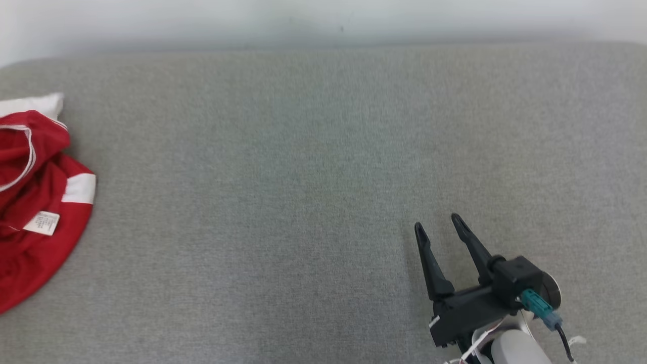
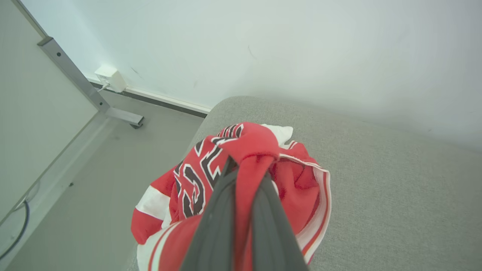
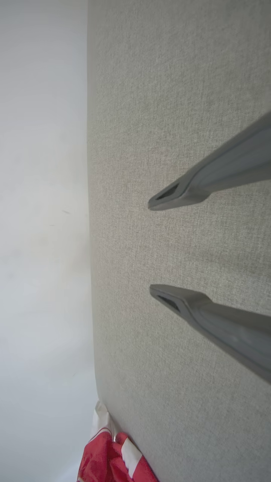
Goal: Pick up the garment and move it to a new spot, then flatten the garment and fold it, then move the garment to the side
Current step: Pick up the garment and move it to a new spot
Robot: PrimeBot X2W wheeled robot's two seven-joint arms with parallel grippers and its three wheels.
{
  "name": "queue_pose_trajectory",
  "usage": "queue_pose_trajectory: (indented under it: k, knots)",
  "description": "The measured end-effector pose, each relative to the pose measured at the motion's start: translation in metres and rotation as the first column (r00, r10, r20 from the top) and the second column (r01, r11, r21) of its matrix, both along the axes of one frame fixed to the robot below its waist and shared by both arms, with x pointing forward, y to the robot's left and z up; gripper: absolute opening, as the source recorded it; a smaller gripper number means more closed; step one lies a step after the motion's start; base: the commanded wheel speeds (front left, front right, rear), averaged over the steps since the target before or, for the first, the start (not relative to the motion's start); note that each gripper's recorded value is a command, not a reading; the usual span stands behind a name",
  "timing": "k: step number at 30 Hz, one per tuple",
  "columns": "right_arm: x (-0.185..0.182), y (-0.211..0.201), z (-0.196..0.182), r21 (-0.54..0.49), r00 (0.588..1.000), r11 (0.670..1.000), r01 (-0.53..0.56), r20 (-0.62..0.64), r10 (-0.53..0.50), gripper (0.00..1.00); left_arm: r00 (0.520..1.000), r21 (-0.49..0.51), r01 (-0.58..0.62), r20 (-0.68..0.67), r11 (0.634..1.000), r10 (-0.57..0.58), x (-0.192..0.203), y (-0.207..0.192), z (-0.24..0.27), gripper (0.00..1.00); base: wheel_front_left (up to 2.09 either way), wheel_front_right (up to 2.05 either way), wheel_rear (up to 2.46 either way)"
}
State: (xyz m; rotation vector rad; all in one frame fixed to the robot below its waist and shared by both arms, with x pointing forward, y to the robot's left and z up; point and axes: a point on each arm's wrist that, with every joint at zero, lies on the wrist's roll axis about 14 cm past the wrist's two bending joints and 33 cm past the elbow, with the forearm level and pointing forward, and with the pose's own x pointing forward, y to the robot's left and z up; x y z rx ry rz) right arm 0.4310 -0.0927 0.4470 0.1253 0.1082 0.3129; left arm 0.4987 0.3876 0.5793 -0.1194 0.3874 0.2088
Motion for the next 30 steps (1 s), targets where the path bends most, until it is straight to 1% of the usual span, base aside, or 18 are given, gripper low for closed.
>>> queue_pose_trajectory:
  k: [4, 8, 10, 14, 17, 19, 22, 27, 30]
  knots:
    - [-0.012, -0.002, 0.010, 0.014, 1.000, 1.000, 0.009, 0.017, -0.009, 1.00, 0.982, 0.110, 0.098, 0.149, 0.989, -0.114, 0.004, -0.031, 0.071, 0.00, 0.00, 0.00, 0.00]
    - [-0.029, -0.007, 0.016, 0.020, 0.999, 0.999, 0.026, 0.027, -0.026, 1.00, 0.939, 0.178, 0.169, 0.269, 0.969, -0.213, -0.005, -0.064, 0.127, 0.00, 0.00, 0.00, 0.00]
    - [-0.035, -0.010, 0.023, 0.027, 0.998, 0.999, 0.036, 0.044, -0.037, 1.00, 0.910, 0.204, 0.210, 0.317, 0.956, -0.267, -0.010, -0.086, 0.149, 0.00, 0.00, 0.00, 0.00]
    - [-0.047, -0.017, 0.034, 0.033, 0.995, 0.998, 0.057, 0.074, -0.059, 1.00, 0.841, 0.219, 0.295, 0.401, 0.930, -0.362, -0.021, -0.130, 0.183, 0.00, 0.00, 0.00, 0.00]
    - [-0.053, -0.026, 0.043, 0.036, 0.992, 0.996, 0.081, 0.099, -0.084, 1.00, 0.788, 0.231, 0.360, 0.443, 0.904, -0.428, -0.023, -0.163, 0.199, 0.00, 0.00, 0.00, 0.00]
    - [-0.058, -0.033, 0.047, 0.035, 0.989, 0.994, 0.101, 0.107, -0.105, 1.00, 0.746, 0.225, 0.415, 0.470, 0.881, -0.472, -0.024, -0.189, 0.206, 0.00, 0.00, 0.00, 0.00]
    - [-0.065, -0.048, 0.053, 0.037, 0.981, 0.989, 0.145, 0.122, -0.149, 1.00, 0.679, 0.224, 0.500, 0.500, 0.837, -0.539, -0.024, -0.230, 0.214, 0.00, 0.00, 0.00, 0.00]
    - [-0.078, -0.074, 0.055, 0.047, 0.966, 0.974, 0.223, 0.125, -0.228, 1.00, 0.569, 0.204, 0.639, 0.523, 0.742, -0.634, -0.023, -0.300, 0.216, 0.00, 0.00, 0.00, 0.00]
    - [-0.087, -0.087, 0.056, 0.054, 0.955, 0.963, 0.265, 0.125, -0.270, 1.00, 0.520, 0.197, 0.702, 0.515, 0.684, -0.682, -0.023, -0.336, 0.208, 0.00, 0.00, 0.00, 0.00]
